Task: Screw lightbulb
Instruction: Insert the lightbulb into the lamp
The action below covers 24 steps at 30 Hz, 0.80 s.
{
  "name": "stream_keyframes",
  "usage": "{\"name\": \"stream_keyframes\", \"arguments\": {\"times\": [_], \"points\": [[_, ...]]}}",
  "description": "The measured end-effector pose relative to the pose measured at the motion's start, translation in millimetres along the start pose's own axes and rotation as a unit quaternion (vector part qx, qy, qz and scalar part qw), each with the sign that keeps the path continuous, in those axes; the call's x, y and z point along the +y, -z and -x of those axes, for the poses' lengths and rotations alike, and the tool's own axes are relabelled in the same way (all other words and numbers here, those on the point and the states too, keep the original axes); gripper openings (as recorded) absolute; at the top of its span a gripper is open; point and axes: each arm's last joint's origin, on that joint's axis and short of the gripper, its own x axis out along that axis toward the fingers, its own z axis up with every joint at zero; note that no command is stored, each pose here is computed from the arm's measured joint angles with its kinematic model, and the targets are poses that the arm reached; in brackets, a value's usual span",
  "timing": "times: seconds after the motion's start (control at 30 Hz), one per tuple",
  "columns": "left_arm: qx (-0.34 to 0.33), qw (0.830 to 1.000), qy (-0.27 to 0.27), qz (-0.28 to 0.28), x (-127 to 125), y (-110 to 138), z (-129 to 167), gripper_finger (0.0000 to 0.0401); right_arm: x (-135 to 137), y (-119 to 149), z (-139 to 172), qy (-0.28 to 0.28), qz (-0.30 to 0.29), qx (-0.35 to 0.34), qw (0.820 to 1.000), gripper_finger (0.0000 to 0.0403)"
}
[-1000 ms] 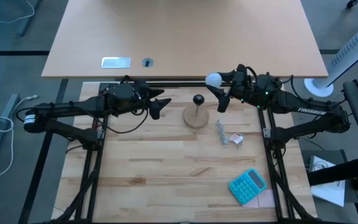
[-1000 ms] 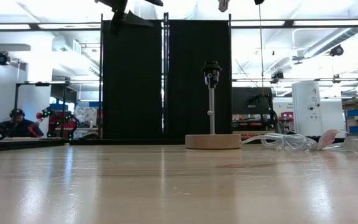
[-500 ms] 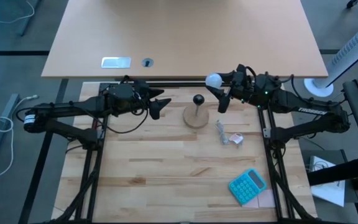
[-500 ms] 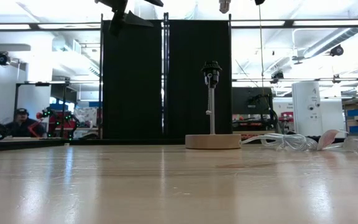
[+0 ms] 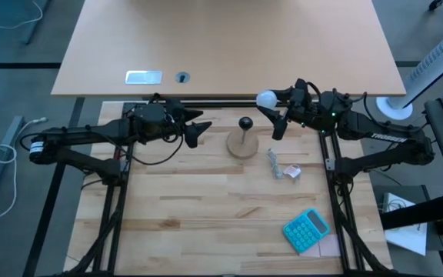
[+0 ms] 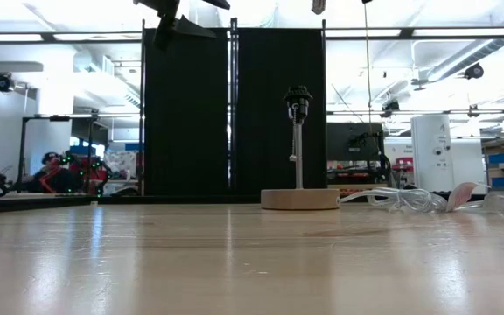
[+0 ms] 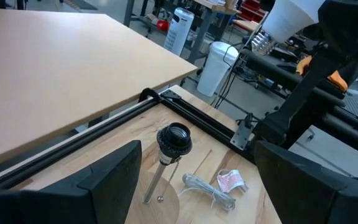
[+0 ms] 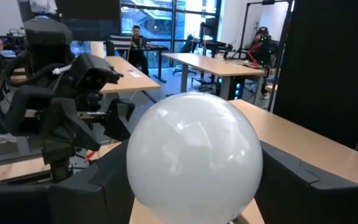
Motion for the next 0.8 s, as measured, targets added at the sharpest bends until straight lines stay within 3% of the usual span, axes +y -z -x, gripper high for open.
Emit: {"name": "stream_keyframes", "arguments": {"times": [0.43,0.63,0.8], "points": [[0.000,1.000,0.000,0.000,0,0,0,0.0304,-3,-7,10,0.001,0.005,-0.006,1.000,0.0245],[0.000,1.000,0.000,0.000,0,0,0,0.0304,-2,-12,6,0.002,-0.049,-0.021,0.999,0.0247],[0.000,1.000,0.000,0.000,0,0,0,0.0304,5,-4,-19,0.002,-0.075,-0.026,0.997,0.0243]]}}
